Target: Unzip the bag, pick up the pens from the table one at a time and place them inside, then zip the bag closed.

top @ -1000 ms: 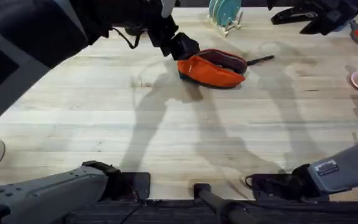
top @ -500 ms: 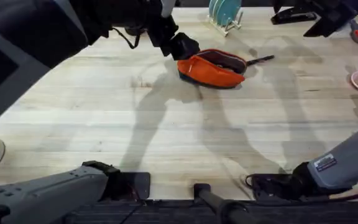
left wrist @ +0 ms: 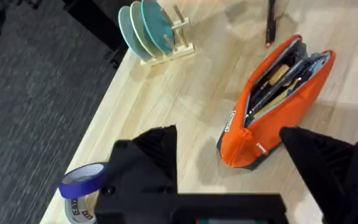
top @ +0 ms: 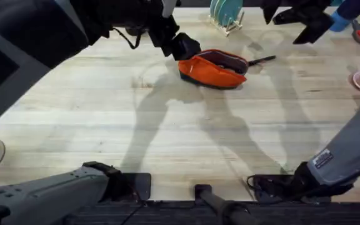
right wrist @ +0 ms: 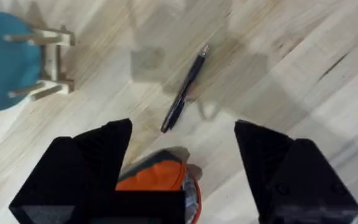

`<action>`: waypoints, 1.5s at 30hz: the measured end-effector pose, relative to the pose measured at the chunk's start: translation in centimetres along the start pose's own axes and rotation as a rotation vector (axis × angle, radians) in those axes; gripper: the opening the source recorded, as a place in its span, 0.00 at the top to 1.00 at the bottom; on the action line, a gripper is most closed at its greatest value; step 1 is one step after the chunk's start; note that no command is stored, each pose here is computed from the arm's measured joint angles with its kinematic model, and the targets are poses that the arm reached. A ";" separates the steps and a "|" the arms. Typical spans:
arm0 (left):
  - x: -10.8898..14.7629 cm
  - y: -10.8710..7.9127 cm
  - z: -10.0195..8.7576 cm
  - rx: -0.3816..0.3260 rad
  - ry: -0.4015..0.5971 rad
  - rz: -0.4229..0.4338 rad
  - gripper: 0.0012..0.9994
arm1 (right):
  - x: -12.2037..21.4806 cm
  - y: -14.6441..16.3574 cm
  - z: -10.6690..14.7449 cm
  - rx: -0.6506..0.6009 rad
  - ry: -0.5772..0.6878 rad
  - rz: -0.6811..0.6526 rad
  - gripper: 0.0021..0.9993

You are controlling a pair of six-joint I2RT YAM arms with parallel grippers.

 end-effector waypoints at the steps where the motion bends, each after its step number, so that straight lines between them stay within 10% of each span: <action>1: 0.0 0.0 0.0 0.000 0.000 0.000 0.01 | -0.6 0.2 0.0 0.002 0.008 0.006 0.00; 41: 0.0 0.0 0.0 0.000 0.000 0.000 0.01 | -11.7 3.4 4.9 -0.024 0.240 0.113 0.00; 45: 0.0 0.0 0.0 0.000 0.000 0.000 0.00 | -11.9 3.5 5.1 -0.055 0.237 0.097 0.16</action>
Point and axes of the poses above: each hand's point on the last joint's axis, 136 mm out from that joint toward the fingers, its own x axis back along the fingers, its own y axis along the line the jaws close on, z = x × y, the point moved 3 cm from there along x, back along the fingers, and after that the axes turned 15 degrees about x, right-handed, at the moved point
